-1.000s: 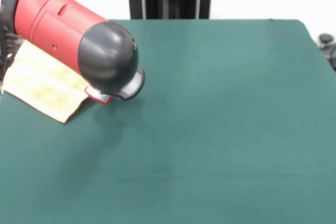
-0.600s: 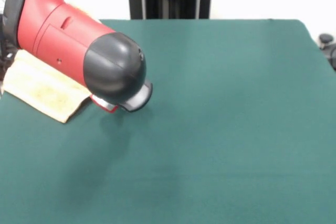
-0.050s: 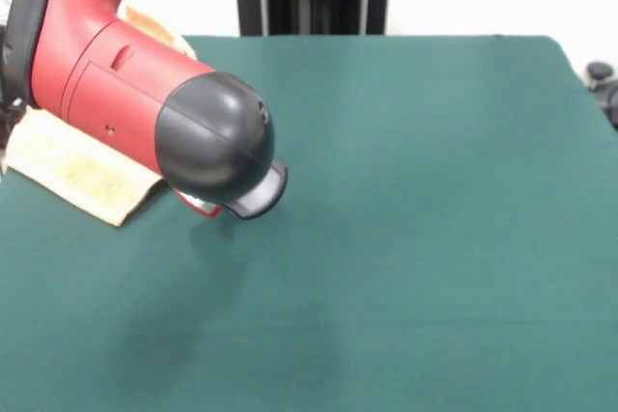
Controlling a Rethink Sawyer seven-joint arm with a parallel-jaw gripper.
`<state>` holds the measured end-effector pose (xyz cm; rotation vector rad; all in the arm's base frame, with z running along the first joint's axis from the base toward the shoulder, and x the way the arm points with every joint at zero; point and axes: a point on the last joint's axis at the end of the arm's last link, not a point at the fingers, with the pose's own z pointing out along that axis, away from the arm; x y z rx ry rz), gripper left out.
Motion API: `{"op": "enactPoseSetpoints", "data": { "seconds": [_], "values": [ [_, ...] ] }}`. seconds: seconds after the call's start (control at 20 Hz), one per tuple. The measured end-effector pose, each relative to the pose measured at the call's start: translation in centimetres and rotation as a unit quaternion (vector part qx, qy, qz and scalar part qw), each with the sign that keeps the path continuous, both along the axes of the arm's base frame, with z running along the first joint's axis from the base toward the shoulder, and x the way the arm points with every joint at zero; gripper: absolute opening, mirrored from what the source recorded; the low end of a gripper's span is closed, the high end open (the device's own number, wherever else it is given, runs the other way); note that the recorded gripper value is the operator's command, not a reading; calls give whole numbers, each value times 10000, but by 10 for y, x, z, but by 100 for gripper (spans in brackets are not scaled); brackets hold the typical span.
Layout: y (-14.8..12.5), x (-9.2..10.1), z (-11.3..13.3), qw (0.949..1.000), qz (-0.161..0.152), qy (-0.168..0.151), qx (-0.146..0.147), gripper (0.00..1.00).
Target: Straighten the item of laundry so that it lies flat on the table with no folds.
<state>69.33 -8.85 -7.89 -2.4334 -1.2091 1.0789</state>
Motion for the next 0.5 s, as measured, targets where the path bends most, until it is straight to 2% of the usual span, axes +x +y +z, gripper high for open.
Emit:
{"op": "enactPoseSetpoints", "data": {
  "seconds": [0.5],
  "values": [
    [2, 4, 1, 10000, -33, -58, 53, 0]
  ]
}}
